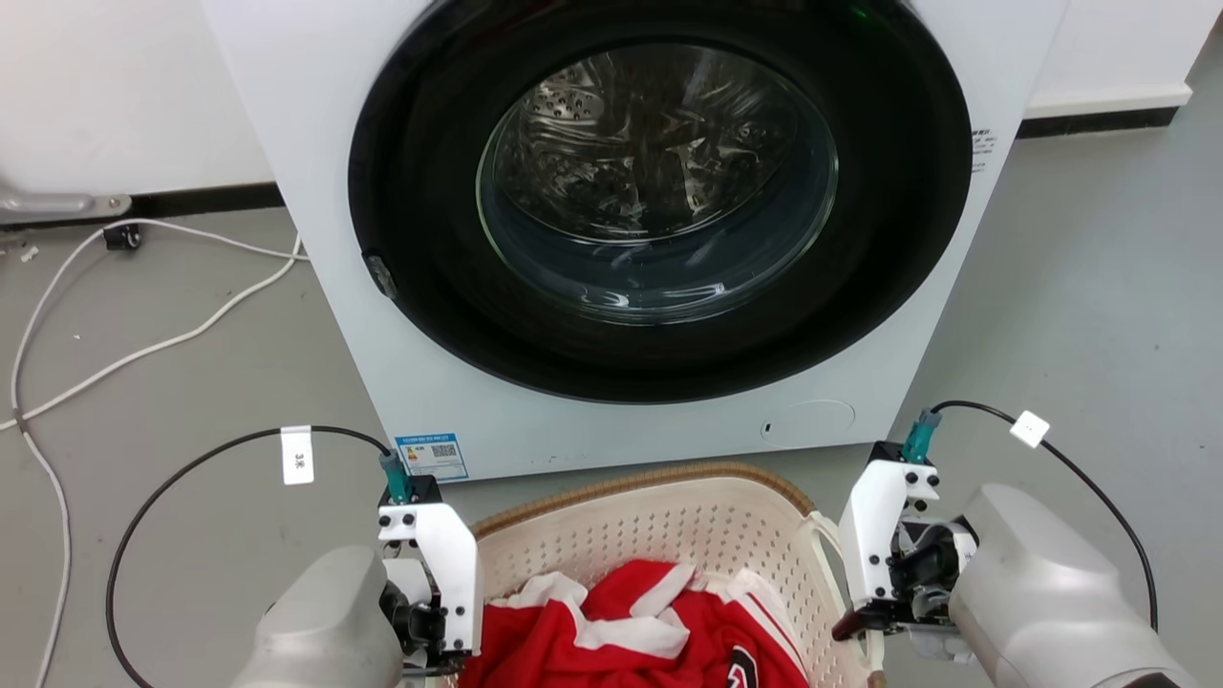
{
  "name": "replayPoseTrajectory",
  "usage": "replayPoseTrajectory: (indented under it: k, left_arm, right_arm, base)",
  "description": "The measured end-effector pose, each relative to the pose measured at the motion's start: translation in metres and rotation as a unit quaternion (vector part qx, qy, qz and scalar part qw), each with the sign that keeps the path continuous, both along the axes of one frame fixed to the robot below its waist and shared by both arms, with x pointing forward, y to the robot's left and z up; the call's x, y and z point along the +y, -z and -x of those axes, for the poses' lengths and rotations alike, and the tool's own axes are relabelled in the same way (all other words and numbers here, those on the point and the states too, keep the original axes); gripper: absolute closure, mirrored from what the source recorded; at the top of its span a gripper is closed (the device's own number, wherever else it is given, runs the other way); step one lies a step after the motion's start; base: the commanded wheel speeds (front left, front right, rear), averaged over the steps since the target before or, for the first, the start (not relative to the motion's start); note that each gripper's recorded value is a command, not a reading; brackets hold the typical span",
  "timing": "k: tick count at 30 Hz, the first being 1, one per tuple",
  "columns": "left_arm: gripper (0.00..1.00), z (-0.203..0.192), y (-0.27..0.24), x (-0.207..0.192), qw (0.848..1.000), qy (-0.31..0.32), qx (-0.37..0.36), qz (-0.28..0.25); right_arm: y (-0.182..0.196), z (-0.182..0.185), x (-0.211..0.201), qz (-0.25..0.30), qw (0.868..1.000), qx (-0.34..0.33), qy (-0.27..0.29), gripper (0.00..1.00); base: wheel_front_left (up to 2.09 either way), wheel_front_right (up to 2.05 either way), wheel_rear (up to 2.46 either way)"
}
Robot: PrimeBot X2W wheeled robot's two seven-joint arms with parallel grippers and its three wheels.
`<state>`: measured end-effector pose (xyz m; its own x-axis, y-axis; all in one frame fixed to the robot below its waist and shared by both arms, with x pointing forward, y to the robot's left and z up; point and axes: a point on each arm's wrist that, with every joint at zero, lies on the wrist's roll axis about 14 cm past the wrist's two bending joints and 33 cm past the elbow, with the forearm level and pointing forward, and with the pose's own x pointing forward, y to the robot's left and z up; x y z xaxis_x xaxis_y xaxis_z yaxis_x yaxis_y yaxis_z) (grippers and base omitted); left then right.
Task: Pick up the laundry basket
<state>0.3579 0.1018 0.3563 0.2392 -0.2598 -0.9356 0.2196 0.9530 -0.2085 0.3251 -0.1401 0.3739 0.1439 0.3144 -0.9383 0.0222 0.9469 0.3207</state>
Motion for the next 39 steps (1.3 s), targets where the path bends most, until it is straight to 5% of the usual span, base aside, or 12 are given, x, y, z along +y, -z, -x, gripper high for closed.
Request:
replayPoseTrajectory:
  k: [39]
  left_arm:
    - [1.00,0.022,0.008,-0.003,0.999,0.004,0.034,0.007]
  right_arm:
    - [0.008,0.015,0.001,-0.009,1.000,0.024,0.006,1.00]
  base:
    - [0.00,0.00,0.00]
